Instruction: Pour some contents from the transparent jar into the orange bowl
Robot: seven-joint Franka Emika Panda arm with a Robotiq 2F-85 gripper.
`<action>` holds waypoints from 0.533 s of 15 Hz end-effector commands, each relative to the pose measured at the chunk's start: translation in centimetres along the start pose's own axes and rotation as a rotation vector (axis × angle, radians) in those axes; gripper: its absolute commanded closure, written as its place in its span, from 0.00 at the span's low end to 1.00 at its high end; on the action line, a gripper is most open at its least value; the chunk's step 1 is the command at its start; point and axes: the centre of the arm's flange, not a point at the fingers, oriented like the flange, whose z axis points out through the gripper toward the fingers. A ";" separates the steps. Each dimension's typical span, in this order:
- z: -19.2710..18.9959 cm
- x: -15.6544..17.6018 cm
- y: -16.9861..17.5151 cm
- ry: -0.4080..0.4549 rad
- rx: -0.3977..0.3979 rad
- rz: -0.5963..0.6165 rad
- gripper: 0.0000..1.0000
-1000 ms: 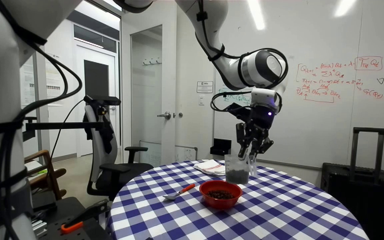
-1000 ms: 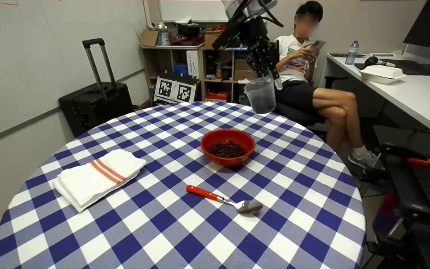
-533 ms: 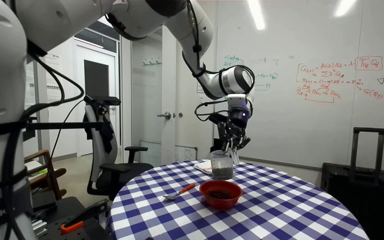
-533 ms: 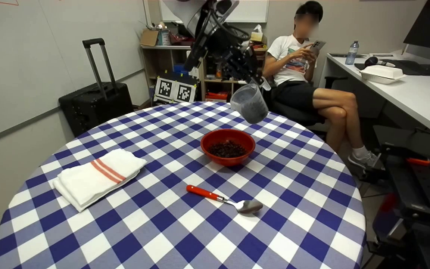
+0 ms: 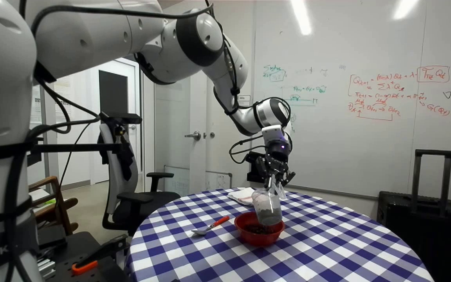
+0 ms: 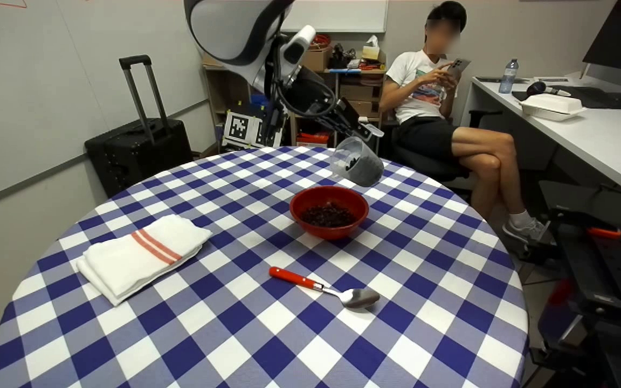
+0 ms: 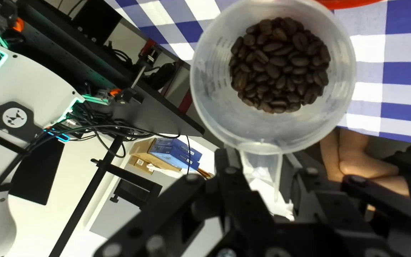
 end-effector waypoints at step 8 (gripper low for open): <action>-2.9 -2.3 -3.1 0.275 -0.045 0.197 0.93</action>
